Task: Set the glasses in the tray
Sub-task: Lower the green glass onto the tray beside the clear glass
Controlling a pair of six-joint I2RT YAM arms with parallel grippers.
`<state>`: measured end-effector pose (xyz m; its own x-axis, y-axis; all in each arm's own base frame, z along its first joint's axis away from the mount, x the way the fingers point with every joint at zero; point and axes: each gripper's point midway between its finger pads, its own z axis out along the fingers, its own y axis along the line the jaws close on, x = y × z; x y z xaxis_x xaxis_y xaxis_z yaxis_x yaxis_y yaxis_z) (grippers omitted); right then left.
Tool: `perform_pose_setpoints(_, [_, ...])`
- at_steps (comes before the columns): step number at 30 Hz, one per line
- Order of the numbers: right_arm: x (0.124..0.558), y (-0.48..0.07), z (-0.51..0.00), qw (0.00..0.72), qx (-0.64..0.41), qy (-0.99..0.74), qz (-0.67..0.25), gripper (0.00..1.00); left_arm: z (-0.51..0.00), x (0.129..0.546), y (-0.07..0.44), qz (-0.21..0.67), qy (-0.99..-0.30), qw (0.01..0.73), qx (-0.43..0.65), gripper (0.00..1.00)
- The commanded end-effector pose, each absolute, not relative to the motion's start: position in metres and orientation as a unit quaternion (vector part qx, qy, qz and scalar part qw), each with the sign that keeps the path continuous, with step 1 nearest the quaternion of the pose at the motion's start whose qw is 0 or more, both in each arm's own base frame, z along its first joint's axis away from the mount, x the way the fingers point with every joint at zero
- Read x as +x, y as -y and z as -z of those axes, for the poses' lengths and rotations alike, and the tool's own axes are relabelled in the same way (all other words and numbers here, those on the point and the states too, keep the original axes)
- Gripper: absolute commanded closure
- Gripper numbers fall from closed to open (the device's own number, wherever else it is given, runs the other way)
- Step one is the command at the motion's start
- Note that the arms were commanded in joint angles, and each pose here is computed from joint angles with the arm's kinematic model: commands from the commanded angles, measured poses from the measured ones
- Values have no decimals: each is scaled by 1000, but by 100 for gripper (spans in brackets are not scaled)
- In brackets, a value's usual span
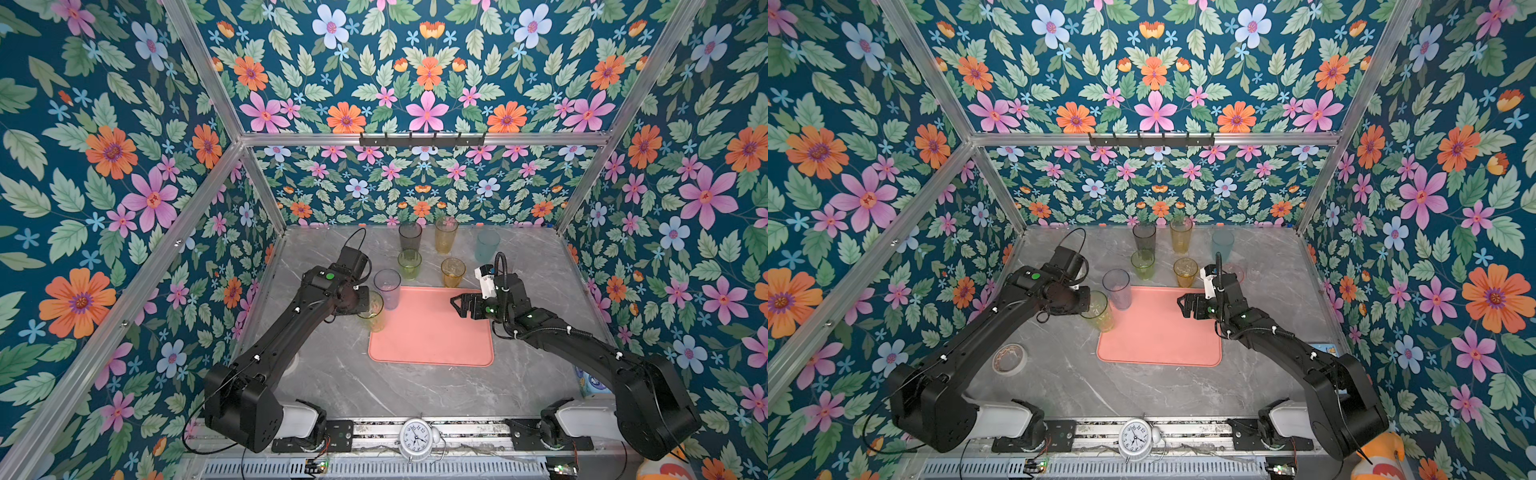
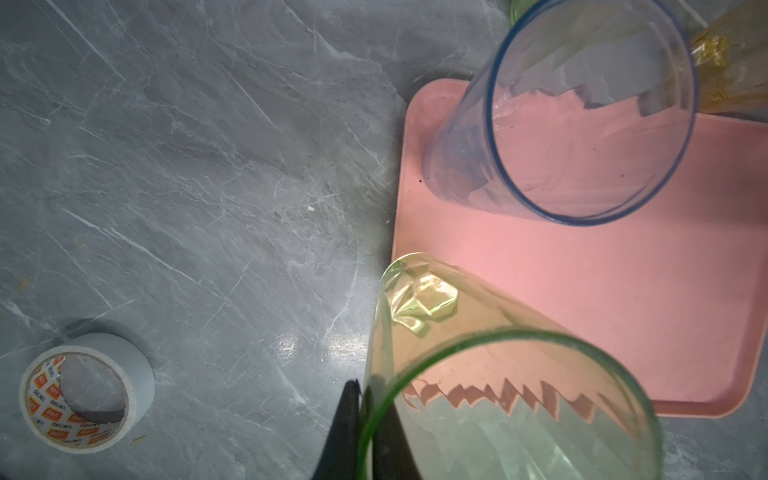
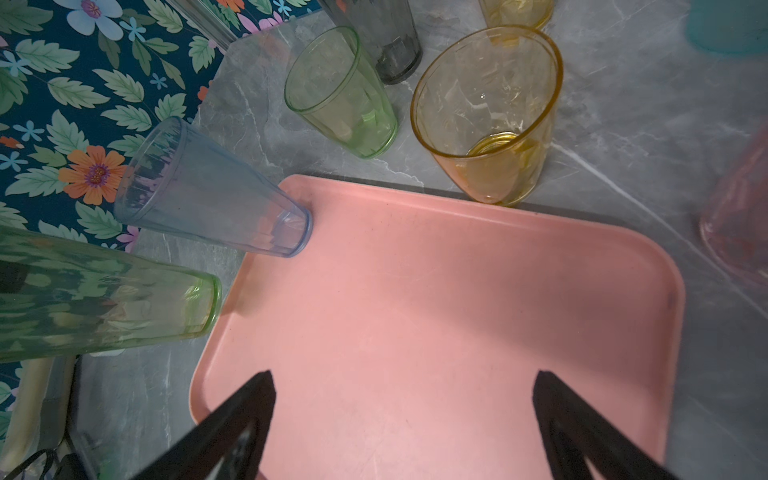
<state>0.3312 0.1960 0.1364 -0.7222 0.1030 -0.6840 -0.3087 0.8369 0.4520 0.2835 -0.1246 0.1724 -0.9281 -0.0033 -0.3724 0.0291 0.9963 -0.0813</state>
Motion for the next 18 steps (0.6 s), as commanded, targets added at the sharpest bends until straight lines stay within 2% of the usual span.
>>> perform_pose_setpoints(1, [335,-195,-143,382,-56,-879,-278,2,-175,289,130,45,-978,205,-1,100])
perform_pose_setpoints(18, [333,-194,-144,384,-57,-879,-277,2,-156,294,154,34,-981,191,16,100])
